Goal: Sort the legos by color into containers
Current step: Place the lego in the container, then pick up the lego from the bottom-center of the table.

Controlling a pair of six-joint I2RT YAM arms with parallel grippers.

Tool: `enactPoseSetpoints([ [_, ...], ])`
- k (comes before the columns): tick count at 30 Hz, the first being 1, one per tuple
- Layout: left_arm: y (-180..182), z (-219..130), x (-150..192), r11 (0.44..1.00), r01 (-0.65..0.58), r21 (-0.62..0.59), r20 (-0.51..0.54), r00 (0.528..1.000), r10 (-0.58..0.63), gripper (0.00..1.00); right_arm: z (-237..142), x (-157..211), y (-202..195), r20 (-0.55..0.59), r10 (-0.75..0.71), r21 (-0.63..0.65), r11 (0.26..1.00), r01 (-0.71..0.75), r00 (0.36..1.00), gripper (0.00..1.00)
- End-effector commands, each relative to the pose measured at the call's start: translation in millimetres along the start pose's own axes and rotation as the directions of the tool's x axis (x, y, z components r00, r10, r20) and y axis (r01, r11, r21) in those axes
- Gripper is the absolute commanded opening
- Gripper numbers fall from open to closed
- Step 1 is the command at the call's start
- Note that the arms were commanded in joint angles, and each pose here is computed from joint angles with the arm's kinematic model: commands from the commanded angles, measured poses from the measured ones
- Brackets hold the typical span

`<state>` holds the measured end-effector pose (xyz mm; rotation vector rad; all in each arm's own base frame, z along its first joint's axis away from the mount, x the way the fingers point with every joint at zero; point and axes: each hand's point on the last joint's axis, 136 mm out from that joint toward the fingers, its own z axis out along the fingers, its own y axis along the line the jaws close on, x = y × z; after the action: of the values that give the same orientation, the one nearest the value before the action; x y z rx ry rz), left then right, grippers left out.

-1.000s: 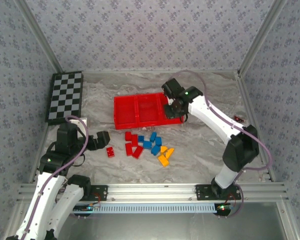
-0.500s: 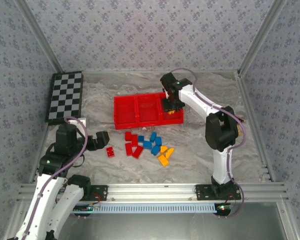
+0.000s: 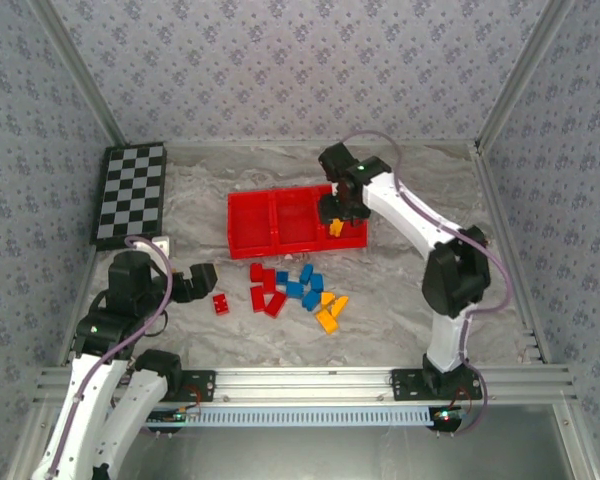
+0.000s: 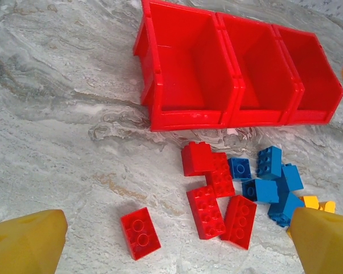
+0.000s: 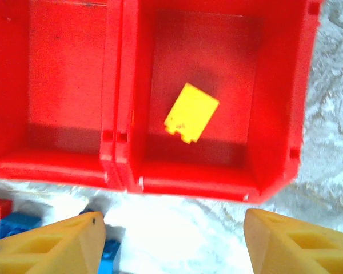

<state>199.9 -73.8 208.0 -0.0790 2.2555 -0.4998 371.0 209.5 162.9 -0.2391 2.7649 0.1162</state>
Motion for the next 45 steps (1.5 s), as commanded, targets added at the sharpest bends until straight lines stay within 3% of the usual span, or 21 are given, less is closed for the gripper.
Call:
enactPoseSetpoints([
  [1,2,0,-5,1.000,-0.004,-0.008,0.037,0.999,0.004,1.00,-21,26,-8,-0.006,0.188,-0.029,0.982,-0.188,0.982,0.71],
  [3,0,2,-4,1.000,-0.005,0.003,0.030,1.000,0.005,1.00,-21,42,-11,0.009,0.291,-0.051,0.956,-0.290,0.957,0.75],
  [4,-1,2,-4,1.000,-0.005,0.008,0.027,1.000,0.005,1.00,-21,50,-12,0.011,0.344,-0.060,0.938,-0.342,0.939,0.84],
  [6,-3,3,-3,1.000,-0.008,0.021,0.022,1.000,0.007,1.00,-17,73,-9,0.005,0.443,-0.081,0.894,-0.442,0.896,0.89],
  [12,-10,5,-1,0.998,-0.010,0.059,0.007,1.000,0.010,1.00,0,142,5,0.004,0.523,0.028,0.852,-0.522,0.853,0.84],
  [17,-15,8,2,0.996,-0.011,0.087,-0.019,1.000,0.013,1.00,15,173,11,0.031,0.582,0.059,0.810,-0.583,0.813,0.82],
  [24,-16,8,3,0.995,-0.015,0.094,-0.021,1.000,0.017,1.00,28,184,5,0.035,0.582,0.128,0.804,-0.581,0.813,0.73],
  [36,-13,9,3,0.997,-0.009,0.074,-0.022,1.000,0.011,1.00,48,183,9,-0.002,0.522,0.195,0.837,-0.512,0.853,0.67],
  [41,-13,9,3,0.997,-0.008,0.071,-0.020,1.000,0.010,1.00,49,185,8,0.003,0.490,0.212,0.851,-0.480,0.872,0.51],
  [45,-13,9,3,0.997,-0.008,0.073,-0.021,1.000,0.009,1.00,55,189,10,-0.011,0.467,0.220,0.864,-0.454,0.884,0.47],
])
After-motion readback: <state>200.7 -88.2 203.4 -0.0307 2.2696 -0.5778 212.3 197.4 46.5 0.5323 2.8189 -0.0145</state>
